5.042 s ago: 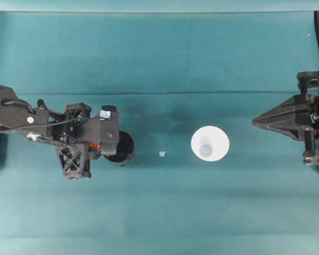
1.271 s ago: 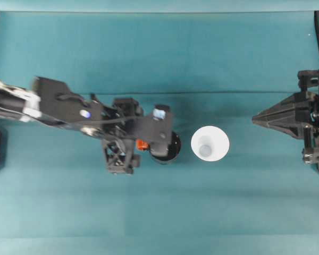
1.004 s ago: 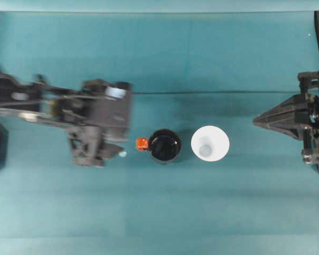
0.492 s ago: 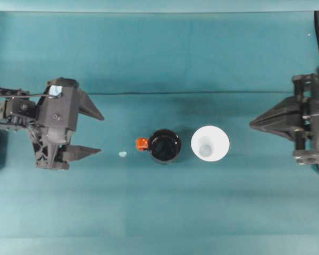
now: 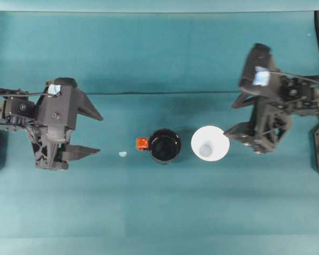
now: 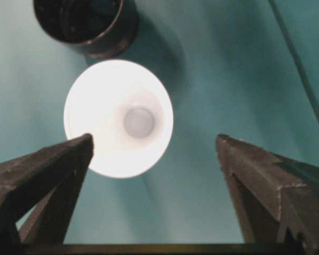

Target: Put the paper cup into the moved red handle cup holder.

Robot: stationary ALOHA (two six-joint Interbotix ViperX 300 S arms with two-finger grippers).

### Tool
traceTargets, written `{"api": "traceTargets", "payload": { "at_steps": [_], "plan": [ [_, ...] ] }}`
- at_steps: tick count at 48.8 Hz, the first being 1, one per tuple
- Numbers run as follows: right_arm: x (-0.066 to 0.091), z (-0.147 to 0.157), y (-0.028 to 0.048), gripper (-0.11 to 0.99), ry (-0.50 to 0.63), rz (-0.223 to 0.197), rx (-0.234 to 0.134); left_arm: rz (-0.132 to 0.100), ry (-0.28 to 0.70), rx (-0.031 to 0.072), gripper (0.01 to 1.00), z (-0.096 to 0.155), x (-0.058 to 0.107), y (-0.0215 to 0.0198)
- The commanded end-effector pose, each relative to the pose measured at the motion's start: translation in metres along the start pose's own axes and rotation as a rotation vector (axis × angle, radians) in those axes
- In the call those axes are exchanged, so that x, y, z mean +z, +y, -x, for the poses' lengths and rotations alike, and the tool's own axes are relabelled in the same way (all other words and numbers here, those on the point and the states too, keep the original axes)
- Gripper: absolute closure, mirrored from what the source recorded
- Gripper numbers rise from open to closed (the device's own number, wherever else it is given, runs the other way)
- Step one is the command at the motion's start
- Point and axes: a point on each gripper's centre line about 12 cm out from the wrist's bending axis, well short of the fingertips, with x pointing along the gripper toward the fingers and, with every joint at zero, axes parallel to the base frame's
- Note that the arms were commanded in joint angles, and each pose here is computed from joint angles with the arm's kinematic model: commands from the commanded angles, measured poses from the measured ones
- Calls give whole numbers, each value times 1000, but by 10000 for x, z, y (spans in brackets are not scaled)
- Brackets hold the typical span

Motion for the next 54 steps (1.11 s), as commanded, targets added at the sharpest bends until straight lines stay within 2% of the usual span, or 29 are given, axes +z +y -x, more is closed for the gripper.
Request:
{"api": "traceTargets", "payload": {
  "at_steps": [1, 3, 23, 54],
  "plan": [
    [124, -10, 32, -66, -13, -10, 3, 1, -28, 2, 68, 57, 54, 1],
    [135, -40, 31, -100, -6, -12, 0, 1, -28, 2, 68, 59, 49, 1],
    [30, -426, -8, -91, 139, -8, -43, 3, -18, 2, 68, 46, 6, 2],
    [-72, -915, -39, -89, 266, -8, -80, 4, -9, 2, 68, 17, -18, 4]
  ]
}}
